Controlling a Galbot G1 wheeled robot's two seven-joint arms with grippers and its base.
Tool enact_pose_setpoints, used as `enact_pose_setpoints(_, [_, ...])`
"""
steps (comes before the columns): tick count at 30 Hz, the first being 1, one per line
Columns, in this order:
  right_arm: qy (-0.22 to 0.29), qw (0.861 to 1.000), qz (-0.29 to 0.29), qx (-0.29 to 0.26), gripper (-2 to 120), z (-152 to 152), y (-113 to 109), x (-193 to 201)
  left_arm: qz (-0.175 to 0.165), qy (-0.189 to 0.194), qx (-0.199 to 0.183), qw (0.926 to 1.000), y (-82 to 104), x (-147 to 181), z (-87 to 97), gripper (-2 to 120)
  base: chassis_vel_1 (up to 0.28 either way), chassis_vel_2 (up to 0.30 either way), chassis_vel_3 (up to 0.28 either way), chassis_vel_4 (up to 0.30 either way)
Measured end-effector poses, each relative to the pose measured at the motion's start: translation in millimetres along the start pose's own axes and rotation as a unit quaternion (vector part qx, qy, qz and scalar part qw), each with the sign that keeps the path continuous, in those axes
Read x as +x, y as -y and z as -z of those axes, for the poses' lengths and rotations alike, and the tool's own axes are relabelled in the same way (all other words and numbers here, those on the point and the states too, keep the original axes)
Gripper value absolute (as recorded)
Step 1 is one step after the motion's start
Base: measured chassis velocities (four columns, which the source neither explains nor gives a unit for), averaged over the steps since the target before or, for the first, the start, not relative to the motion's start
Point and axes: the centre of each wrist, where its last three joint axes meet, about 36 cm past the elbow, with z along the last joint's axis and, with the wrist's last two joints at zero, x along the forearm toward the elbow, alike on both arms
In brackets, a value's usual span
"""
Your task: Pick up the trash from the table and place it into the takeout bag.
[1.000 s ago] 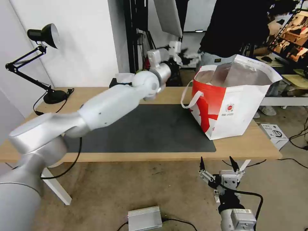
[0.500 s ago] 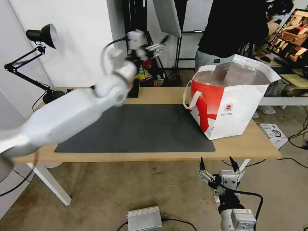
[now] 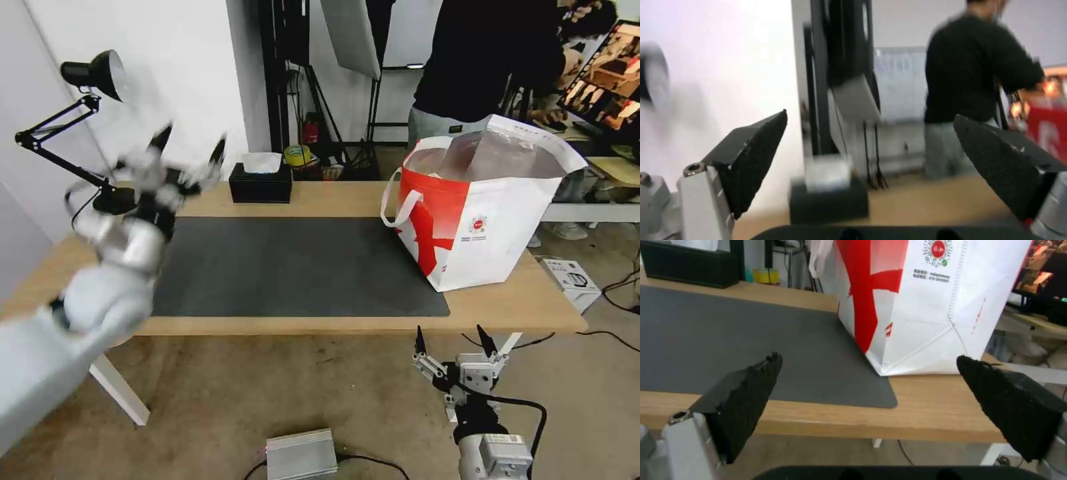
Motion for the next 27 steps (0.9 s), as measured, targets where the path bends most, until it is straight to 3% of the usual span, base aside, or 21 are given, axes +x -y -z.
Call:
enact_pose_setpoints(5, [0.000, 1.000, 0.000, 0.000, 100, 0.0, 0.0, -0.1, 0.023, 0.021, 0.006, 0.9995, 10.2, 21.3, 1.8, 100, 0.000, 0.000, 0.000, 0.000])
enact_pose_setpoints(8, [0.000, 1.000, 0.000, 0.000, 100, 0.0, 0.0, 0.0, 0.058, 0.038, 0.010, 0.9975, 19.9, 62.2, -5.5, 100, 0.000, 0.000, 0.000, 0.000])
enact_pose_setpoints(9, [0.000, 1.000, 0.000, 0.000, 100, 0.0, 0.0, 0.0, 0.058, 0.038, 0.010, 0.9975, 19.9, 62.2, -5.5, 100, 0.000, 0.000, 0.000, 0.000])
enact_pose_setpoints(11, [0.000, 1.000, 0.000, 0.000, 100, 0.0, 0.0, -0.1, 0.089, 0.049, 0.012, 0.9948, 28.6, 88.9, -12.1, 100, 0.000, 0.000, 0.000, 0.000])
enact_pose_setpoints(16, [0.000, 1.000, 0.000, 0.000, 100, 0.0, 0.0, -0.1, 0.119, 0.053, -0.016, 0.9914, 49.9, 134.2, -34.7, 100, 0.000, 0.000, 0.000, 0.000])
enact_pose_setpoints(24, [0.000, 1.000, 0.000, 0.000, 100, 0.0, 0.0, -0.1, 0.136, 0.045, -0.050, 0.9883, 75.2, 159.2, -44.5, 100, 0.000, 0.000, 0.000, 0.000])
enact_pose_setpoints(27, [0.000, 1.000, 0.000, 0.000, 100, 0.0, 0.0, 0.0, 0.148, 0.044, -0.052, 0.9866, 95.8, 170.4, -45.4, 100, 0.000, 0.000, 0.000, 0.000])
